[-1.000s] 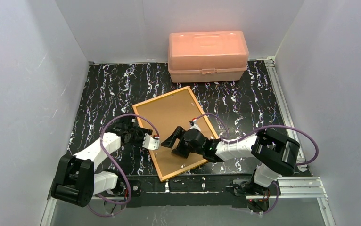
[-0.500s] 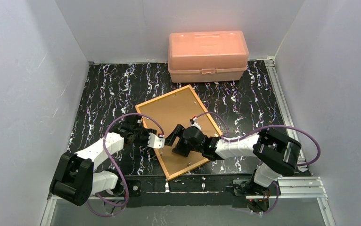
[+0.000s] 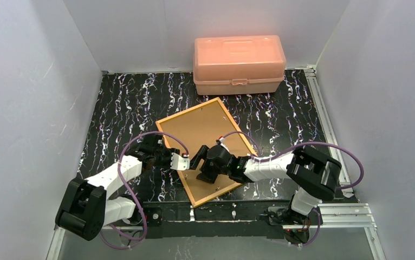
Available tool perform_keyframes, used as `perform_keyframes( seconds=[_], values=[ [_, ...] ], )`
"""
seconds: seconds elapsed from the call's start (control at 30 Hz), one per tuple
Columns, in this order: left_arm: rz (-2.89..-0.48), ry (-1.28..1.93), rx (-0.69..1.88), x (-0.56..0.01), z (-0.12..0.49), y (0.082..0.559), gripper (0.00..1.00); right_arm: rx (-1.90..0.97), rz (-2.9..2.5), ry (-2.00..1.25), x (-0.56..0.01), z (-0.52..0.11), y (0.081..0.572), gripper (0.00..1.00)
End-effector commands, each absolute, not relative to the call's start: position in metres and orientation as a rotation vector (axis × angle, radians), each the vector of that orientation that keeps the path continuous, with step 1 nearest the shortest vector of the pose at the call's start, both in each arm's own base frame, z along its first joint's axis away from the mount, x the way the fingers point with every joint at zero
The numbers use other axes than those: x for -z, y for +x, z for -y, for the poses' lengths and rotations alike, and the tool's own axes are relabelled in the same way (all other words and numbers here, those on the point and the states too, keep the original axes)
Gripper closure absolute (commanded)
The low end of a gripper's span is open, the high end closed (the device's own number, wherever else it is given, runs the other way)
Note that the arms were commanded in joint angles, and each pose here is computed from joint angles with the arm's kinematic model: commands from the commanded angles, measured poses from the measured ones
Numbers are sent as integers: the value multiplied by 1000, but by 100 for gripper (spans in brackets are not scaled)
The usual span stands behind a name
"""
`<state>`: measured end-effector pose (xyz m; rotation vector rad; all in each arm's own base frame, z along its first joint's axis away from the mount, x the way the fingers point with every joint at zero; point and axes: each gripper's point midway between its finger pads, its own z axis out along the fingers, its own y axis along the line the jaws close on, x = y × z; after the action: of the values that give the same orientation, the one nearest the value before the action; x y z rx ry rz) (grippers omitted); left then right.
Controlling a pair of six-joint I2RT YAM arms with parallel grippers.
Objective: Put the photo into the frame
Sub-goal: Install the photo frame at the center of the board.
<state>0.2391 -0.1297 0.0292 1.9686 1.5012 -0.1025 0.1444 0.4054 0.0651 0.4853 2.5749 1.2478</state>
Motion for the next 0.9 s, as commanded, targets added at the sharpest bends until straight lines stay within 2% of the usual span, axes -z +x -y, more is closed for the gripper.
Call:
perform_keyframes(
  seconds=[0.0,0.37,0.6,0.73,0.87],
  values=[
    [-1574,1864,125,-38,133,241,69,-1387,-2508,544,-83,-417,145,14],
    [-1724,1714,216,-68,127,256,66,-1367,-2449,488,-94,-416,153,17],
    [-1928,1568,200,-83,96,313,54,-1347,-2449,430,-96,-422,154,17],
    [-2162,1388,224,-79,84,357,53,-1328,-2468,407,-96,-425,153,17],
    [-2275,1265,267,-73,83,382,52,-1331,-2476,394,-95,-428,151,17]
  ],
)
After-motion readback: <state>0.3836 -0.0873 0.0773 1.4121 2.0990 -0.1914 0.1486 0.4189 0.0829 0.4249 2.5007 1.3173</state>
